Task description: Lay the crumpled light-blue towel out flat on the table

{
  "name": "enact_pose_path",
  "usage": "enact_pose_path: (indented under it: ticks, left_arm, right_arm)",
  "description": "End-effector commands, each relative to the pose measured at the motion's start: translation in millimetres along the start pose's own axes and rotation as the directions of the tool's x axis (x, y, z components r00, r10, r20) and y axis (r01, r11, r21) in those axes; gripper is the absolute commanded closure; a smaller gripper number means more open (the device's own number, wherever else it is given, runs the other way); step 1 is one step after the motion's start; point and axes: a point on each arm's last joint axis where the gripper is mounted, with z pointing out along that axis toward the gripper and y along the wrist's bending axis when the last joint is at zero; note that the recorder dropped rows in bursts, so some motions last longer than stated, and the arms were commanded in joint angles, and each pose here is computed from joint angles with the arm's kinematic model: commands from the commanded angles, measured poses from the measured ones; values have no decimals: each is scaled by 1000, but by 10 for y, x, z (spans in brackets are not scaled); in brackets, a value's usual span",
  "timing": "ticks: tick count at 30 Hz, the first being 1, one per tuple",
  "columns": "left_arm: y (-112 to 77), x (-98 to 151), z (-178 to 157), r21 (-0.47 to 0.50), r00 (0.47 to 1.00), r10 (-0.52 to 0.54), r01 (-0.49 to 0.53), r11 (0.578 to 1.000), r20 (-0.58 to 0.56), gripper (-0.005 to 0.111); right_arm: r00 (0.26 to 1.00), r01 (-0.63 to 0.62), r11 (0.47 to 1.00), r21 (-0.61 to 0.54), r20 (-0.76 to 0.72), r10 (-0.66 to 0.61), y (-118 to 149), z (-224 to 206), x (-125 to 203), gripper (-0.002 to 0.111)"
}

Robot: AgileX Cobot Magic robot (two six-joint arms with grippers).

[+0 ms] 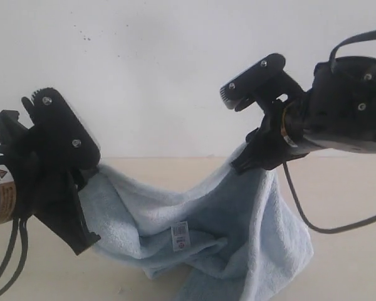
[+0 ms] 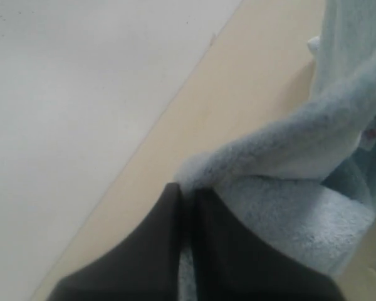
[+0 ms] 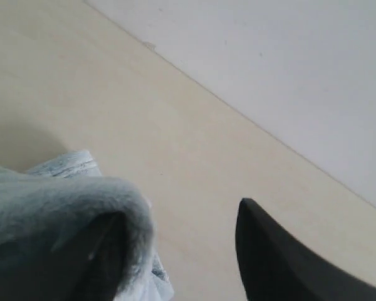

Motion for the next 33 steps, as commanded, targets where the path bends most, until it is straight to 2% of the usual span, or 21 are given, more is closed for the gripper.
enact_pose_path:
  ticks: [1,4,9,11,13,15,17,20,22,23,25,33]
  left_arm:
    - [11,178,197,-56,992,-55,49,997,-117,103]
    - [37,277,325,-92,976,-134,119,989,-171,103]
    - [69,318,348,-98,970,-162,146,984,-180,103]
    - [62,314,349,-90,971,-162,148,985,-177,103]
    - [56,311,350,-83,971,-162,149,985,-174,103]
    - [51,308,351,-77,972,-162,150,986,-172,103]
    - [51,309,350,-77,971,-165,154,985,-174,103]
    - [51,309,350,-77,971,-165,154,985,-174,103]
    - [51,308,351,-77,972,-161,150,986,-172,103]
    - [51,308,351,-77,972,-161,150,986,-172,103]
    - [51,308,351,-77,972,-161,150,986,-172,103]
    - [51,309,351,-77,971,-164,153,985,-173,103]
  right_arm:
    - [997,-73,987,144,-24,77,-253,-134,-202,41]
    - [991,-96,969,227,-65,113,-382,-216,-261,37]
    - [980,38,952,302,-198,24,-481,-280,-196,37]
    - [965,22,974,227,-259,38,-410,-274,-137,37]
    - [951,25,994,104,-308,8,-302,-268,-95,37]
    - [941,25,999,-41,-335,-37,-169,-258,-67,37]
    - [941,-29,992,-119,-338,-13,-86,-265,-66,37]
    - [918,-168,957,-235,-392,65,62,-302,-41,37]
    - [897,-232,907,-353,-438,59,203,-339,4,37]
    - [883,-280,858,-430,-466,54,323,-354,61,37]
    - [860,-331,829,-450,-505,69,419,-316,145,37]
    - [779,-453,817,-357,-604,168,692,5,611,37]
